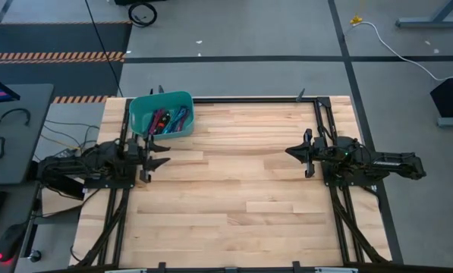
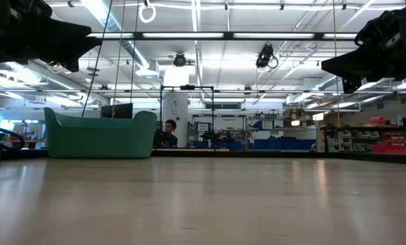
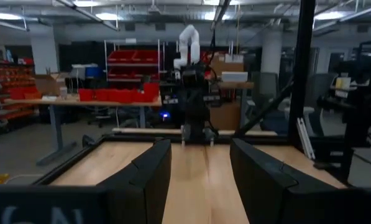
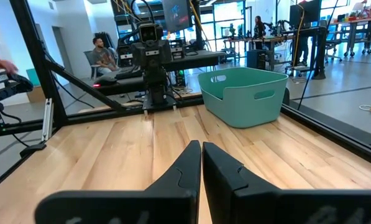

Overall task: Pick and place USB-C Cables
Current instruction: Return to Home Position

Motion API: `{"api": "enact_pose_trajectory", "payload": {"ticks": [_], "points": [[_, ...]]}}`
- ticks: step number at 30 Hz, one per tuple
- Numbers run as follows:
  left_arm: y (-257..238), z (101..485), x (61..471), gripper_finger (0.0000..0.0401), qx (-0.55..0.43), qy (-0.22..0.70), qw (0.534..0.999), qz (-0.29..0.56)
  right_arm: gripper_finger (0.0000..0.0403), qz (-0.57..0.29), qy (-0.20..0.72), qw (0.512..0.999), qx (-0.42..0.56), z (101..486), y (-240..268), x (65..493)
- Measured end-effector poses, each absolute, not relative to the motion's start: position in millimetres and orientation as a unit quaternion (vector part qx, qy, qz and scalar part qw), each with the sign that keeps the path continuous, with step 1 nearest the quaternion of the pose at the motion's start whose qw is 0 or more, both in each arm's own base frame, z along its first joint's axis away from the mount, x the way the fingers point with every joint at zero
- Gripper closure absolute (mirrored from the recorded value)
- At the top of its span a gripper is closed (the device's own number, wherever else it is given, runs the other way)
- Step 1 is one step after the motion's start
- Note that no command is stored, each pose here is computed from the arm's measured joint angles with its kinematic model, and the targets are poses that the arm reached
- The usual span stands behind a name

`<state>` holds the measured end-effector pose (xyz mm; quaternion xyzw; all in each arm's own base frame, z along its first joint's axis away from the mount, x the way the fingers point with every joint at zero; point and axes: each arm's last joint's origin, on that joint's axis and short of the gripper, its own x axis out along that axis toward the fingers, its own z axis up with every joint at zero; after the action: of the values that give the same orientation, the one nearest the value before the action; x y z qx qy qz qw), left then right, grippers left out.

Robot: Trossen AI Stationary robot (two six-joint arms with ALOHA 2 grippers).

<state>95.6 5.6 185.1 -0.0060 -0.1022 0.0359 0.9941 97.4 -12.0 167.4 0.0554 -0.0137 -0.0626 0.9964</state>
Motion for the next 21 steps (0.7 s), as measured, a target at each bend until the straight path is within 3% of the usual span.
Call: {"api": "enact_pose_trajectory", "payload": {"ticks": [10,13,18,21], "points": [[7,179,97,0.0243,-0.011,-0.073,0.995,0.060,0.0380,-0.063,-0.014,0.996,0.055,167,-12,97],[7,172,97,0.0283,-0.011,-0.036,0.997,0.061,0.0380,-0.063,-0.014,0.996,0.055,167,-12,97],[7,168,98,0.0385,-0.005,-0.012,0.998,0.054,0.0380,-0.062,-0.014,0.996,0.055,167,-12,97],[6,166,99,0.0393,0.009,0.001,0.999,0.041,0.0380,-0.062,-0.014,0.996,0.055,167,-12,97]]}}
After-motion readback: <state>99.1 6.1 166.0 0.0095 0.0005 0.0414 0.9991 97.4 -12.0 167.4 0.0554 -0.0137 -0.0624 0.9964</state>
